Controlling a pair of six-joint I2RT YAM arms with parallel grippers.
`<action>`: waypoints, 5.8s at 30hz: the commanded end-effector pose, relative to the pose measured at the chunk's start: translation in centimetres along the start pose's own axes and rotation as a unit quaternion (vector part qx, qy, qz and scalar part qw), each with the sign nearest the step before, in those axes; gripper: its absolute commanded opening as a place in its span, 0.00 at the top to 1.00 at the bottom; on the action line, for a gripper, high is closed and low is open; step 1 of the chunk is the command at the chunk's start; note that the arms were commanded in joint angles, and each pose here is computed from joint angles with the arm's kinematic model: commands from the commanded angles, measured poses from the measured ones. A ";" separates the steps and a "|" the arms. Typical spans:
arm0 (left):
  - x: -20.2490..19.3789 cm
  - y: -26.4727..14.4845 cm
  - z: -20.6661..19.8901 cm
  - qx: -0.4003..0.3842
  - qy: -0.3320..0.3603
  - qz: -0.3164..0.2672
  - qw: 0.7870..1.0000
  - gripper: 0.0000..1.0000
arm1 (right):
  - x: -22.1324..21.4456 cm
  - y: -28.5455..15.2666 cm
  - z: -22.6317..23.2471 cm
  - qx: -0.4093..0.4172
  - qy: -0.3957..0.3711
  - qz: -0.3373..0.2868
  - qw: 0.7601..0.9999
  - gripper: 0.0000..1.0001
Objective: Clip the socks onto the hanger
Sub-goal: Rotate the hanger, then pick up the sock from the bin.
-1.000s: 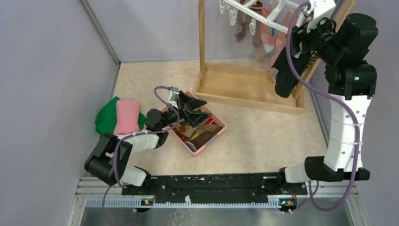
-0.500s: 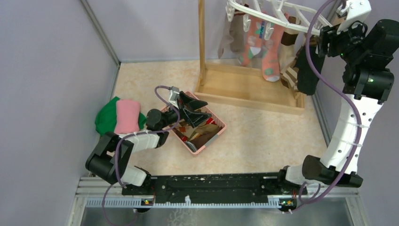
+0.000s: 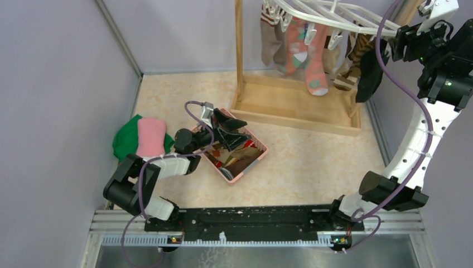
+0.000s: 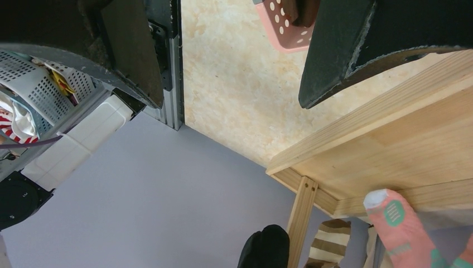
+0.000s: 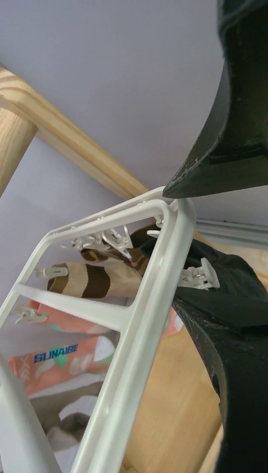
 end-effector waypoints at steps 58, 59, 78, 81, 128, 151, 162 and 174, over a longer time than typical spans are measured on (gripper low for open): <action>0.8 1.6 0.3 -0.078 -0.023 0.000 0.997 0.01 | -3.8 6.5 0.5 0.126 0.151 -0.098 0.976 0.64; 0.8 1.6 0.2 -0.078 -0.021 -0.001 0.997 0.01 | -4.0 6.6 0.4 0.115 0.156 -0.092 0.977 0.64; 0.9 1.6 0.2 -0.078 -0.006 0.000 0.997 0.01 | -5.9 7.4 -2.5 0.058 0.186 -0.061 0.979 0.60; 0.9 1.5 0.1 -0.080 -0.003 -0.001 0.997 0.01 | -5.9 7.4 -2.0 0.090 0.198 -0.069 0.974 0.57; 2.1 -0.1 0.0 0.045 0.079 0.003 0.996 0.01 | -10.3 -8.6 16.5 0.349 0.109 -0.077 0.928 0.06; 2.8 -3.6 1.8 0.322 0.014 0.059 0.945 0.22 | -12.1 1.8 32.7 0.473 -0.026 0.021 0.880 0.02; 1.8 -0.3 1.1 0.522 0.176 0.252 0.796 0.28 | -13.8 1.1 33.9 0.494 -0.015 0.045 0.868 0.01; -1.2 0.6 5.3 0.568 0.169 0.355 0.723 0.42 | -14.3 1.4 34.2 0.492 -0.008 0.060 0.869 0.02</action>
Point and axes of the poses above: each gripper's point midway between its finger pads, its own y axis out along the fingers, its own z axis along the line the jaws close on, x = y × z, the point moved 10 cm from there along -y, back along the fingers, and after that the axes turned 13 degrees about -y, right-handed, at the moved point
